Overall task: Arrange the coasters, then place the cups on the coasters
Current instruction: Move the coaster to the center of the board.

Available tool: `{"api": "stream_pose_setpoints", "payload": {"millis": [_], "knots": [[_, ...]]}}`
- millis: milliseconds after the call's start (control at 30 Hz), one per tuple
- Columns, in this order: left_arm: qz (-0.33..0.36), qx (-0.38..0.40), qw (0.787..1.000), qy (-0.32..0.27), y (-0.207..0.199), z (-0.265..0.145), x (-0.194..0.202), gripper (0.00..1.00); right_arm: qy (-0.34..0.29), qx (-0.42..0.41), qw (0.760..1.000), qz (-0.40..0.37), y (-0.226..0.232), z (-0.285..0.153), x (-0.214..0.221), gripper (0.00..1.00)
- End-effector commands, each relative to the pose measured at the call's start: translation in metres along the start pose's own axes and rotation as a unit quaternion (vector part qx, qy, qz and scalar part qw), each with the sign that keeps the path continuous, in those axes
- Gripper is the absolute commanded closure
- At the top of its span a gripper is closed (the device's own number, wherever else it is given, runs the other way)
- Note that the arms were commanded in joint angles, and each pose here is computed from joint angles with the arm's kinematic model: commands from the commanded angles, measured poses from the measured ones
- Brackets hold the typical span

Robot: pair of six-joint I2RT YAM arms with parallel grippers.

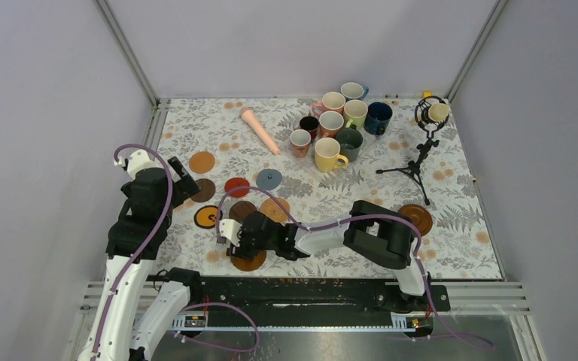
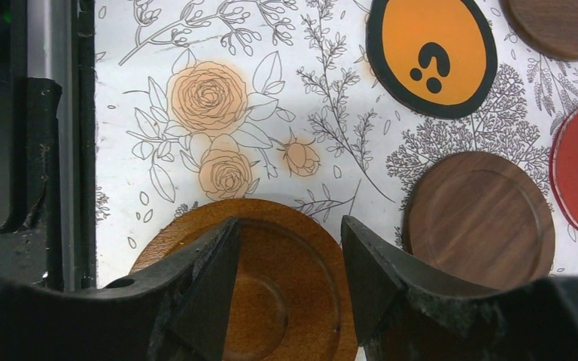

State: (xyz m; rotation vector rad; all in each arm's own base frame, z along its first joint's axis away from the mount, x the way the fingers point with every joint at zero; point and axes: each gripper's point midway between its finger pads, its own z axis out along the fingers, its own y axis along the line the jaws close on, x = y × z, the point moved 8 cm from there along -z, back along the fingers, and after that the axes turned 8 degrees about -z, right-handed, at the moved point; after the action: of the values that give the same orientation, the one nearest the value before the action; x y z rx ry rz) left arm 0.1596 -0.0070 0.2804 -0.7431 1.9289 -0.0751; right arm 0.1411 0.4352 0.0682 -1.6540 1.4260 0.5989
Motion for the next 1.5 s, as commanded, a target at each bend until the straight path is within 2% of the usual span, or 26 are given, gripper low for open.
{"api": "stream_pose_setpoints", "payload": {"millis": [0,333,833,1033,1200,1267,1333,1467], "knots": [[-0.014,0.004,1.0,-0.028,-0.004,-0.003,-0.012,0.01,0.021,0.015,1.0,0.005,-0.01,0.002,0.016,0.41],[-0.015,0.003,0.999,-0.028,-0.004,-0.003,-0.012,0.01,0.018,0.022,1.0,-0.001,-0.021,-0.007,0.021,0.42],[-0.015,0.004,1.0,-0.023,-0.005,-0.001,-0.011,0.01,0.06,0.068,0.996,0.021,-0.043,-0.011,0.035,0.45],[-0.015,0.004,1.0,-0.018,-0.006,0.001,-0.01,0.01,0.004,0.032,0.999,0.024,-0.043,-0.029,0.0,0.43],[-0.013,0.002,1.0,-0.008,-0.008,0.006,-0.007,0.01,-0.047,0.005,0.998,0.031,-0.04,-0.06,-0.038,0.42],[-0.013,0.0,1.0,-0.009,-0.008,0.006,-0.007,0.01,-0.06,0.031,0.996,0.066,-0.042,-0.077,-0.047,0.42],[-0.013,0.001,1.0,-0.009,-0.008,0.006,-0.007,0.01,-0.054,0.092,0.985,0.135,-0.048,-0.095,-0.048,0.42],[-0.017,0.007,1.0,-0.01,-0.009,0.004,-0.007,0.01,0.013,0.254,0.927,0.276,-0.055,-0.138,-0.026,0.41]]}}
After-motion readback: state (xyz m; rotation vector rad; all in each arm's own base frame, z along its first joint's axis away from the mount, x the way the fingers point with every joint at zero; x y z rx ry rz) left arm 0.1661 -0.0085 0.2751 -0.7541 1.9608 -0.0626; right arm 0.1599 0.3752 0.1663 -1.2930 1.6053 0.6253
